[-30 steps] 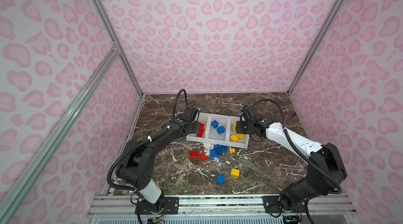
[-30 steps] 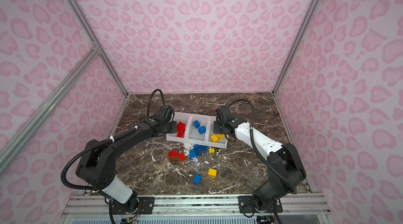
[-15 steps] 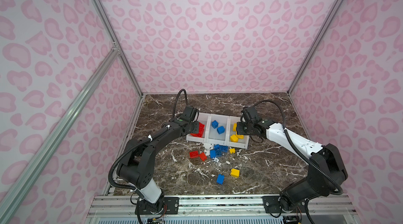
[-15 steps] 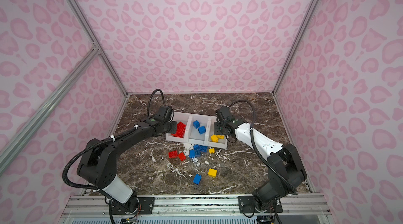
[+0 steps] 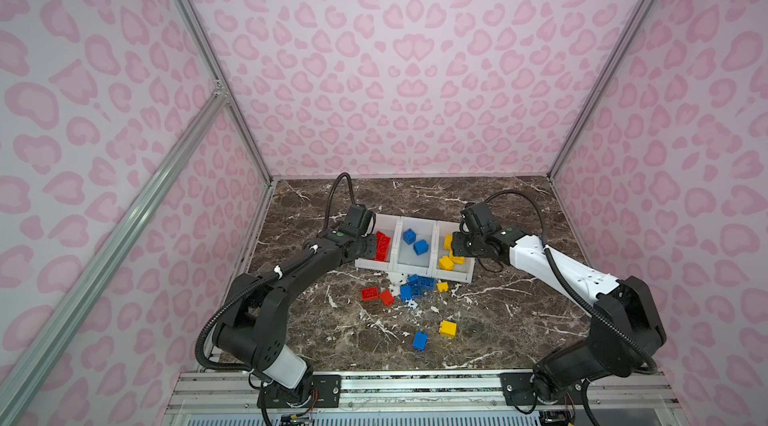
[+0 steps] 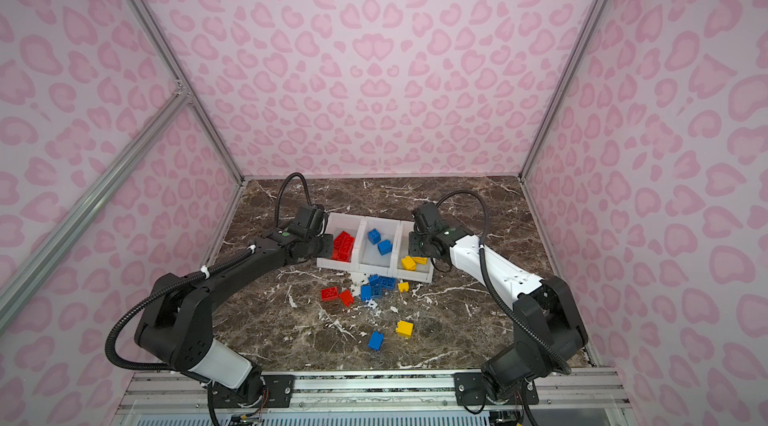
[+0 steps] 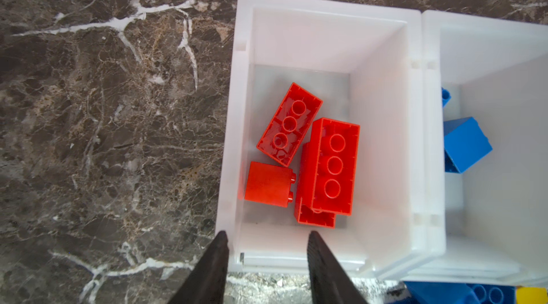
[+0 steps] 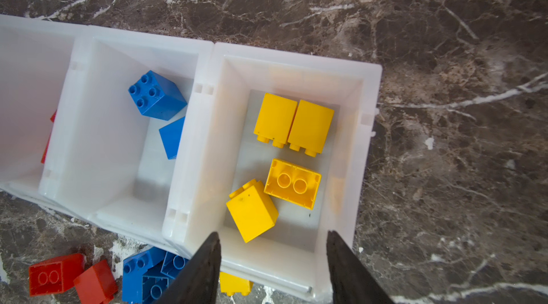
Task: Sort the legos into containers by color
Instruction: 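Carry the red brick into the compartment nearest the left gripper and release, then lower the right gripper to a yellow brick nearer the robot and grasp it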
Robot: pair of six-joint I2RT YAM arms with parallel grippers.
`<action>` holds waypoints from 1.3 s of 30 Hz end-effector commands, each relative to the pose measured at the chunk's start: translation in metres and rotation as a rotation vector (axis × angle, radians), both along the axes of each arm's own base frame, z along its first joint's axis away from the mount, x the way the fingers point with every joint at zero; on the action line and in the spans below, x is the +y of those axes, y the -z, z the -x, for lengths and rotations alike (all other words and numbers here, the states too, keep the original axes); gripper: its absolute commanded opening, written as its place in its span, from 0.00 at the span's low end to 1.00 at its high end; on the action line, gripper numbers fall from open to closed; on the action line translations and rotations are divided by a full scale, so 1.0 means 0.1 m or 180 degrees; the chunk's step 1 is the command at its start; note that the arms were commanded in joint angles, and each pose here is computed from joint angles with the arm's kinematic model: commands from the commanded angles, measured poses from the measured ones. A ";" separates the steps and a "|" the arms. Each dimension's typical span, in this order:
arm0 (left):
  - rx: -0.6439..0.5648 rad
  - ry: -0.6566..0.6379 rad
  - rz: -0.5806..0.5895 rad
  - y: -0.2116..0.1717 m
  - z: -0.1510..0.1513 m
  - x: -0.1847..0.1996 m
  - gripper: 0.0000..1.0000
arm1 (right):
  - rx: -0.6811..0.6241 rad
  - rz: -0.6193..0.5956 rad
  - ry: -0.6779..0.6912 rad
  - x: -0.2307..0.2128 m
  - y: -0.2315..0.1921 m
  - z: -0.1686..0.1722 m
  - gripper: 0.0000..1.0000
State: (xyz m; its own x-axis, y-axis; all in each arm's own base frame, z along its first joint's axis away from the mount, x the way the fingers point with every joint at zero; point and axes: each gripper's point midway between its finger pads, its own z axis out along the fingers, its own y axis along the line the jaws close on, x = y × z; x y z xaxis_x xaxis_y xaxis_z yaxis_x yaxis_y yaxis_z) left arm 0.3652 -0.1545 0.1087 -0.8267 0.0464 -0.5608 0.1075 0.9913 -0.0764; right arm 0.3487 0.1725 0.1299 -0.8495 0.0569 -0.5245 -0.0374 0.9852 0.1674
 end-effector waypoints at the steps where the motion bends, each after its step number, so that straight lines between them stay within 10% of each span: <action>1: -0.0097 -0.0032 0.0067 -0.09 0.00 0.01 0.46 | 0.0021 0.0034 0.0022 -0.03 0.02 0.04 0.58; 39: -0.0203 -0.0316 0.0710 -0.23 0.75 0.18 0.47 | 0.0100 0.0181 -0.1505 0.47 0.66 1.89 0.67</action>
State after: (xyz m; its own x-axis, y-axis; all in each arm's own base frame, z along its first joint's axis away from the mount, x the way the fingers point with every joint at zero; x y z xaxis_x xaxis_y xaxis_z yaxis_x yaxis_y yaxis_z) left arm 0.2881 -0.1343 0.1285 -0.7938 -0.1433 -0.5910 0.0270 0.9626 -0.2697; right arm 0.1593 0.2177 0.0667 -0.8010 -0.3603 -0.4781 -0.4726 0.8708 0.1356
